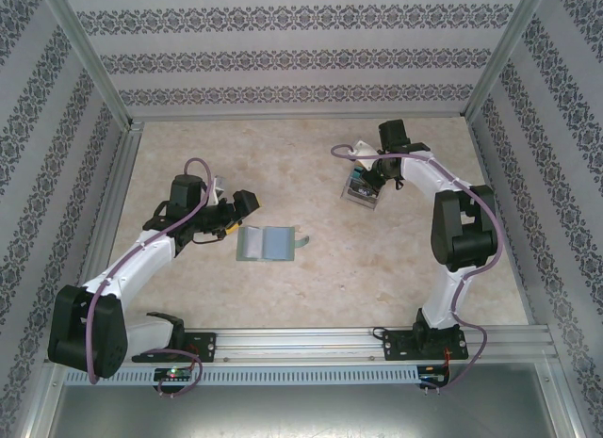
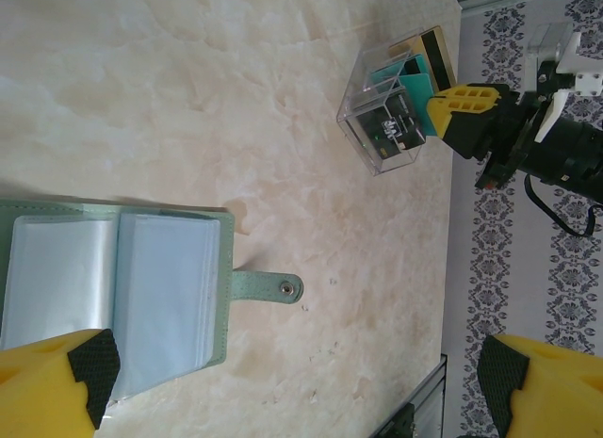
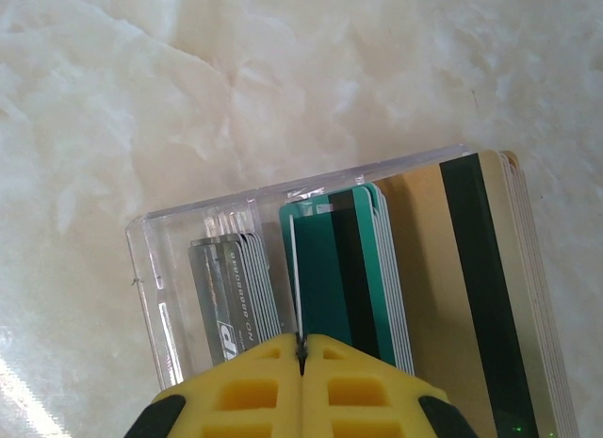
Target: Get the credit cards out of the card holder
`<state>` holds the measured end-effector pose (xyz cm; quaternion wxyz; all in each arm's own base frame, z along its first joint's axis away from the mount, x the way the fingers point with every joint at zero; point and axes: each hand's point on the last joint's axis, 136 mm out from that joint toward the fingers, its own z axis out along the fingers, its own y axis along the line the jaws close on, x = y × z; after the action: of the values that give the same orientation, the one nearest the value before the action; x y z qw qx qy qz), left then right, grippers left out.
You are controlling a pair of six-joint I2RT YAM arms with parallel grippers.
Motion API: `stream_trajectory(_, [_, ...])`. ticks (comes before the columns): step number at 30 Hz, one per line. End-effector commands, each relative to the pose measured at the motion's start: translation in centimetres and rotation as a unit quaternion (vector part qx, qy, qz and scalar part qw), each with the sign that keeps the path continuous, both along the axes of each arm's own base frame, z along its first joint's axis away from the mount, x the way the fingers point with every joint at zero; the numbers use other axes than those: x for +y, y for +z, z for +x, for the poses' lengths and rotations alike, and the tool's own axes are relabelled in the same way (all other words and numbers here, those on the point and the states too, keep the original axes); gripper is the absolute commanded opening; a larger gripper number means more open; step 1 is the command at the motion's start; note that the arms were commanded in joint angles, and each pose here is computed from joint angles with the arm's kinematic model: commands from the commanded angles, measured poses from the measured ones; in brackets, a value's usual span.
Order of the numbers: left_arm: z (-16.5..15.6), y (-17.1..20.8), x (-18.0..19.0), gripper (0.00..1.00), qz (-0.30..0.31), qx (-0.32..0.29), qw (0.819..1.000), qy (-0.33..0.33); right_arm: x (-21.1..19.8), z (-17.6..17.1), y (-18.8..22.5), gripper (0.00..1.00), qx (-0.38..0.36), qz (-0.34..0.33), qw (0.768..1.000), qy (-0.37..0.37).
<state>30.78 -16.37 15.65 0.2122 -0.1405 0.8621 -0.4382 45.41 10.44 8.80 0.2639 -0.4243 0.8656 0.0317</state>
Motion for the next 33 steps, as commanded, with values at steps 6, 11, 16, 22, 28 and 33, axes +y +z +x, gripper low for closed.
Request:
stream_trajectory(6, [0.8, 0.2, 0.3, 0.99, 0.002, -0.006, 1.000, 0.002, -1.6, 1.3, -0.1, 0.00, -0.020, -0.037, 0.999, -0.033])
stream_trajectory(11, [0.8, 0.2, 0.3, 0.99, 0.002, -0.005, 1.000, 0.003, -1.5, 1.6, -0.3, 0.05, -0.018, -0.034, 0.998, -0.043])
stream_trajectory(16, [0.8, 0.2, 0.3, 0.99, 0.002, -0.006, 1.000, 0.003, -1.2, 2.0, 0.7, 0.20, -0.027, -0.028, 0.998, -0.051])
stream_trajectory(22, [0.9, 0.2, 0.2, 0.99, -0.001, -0.007, 1.000, 0.003, -2.4, 2.7, 1.3, 0.25, -0.051, -0.059, 0.994, -0.071])
stream_trajectory(28, [0.7, 0.2, 0.3, 0.99, -0.001, -0.008, 1.000, 0.003, -3.4, 3.2, 1.5, 0.25, -0.065, -0.078, 0.990, -0.095])
stream_trajectory(33, [0.6, 0.2, 0.3, 0.99, -0.001, -0.008, 1.000, 0.004, -3.3, 3.2, 2.6, 0.25, -0.071, -0.061, 0.989, -0.112])
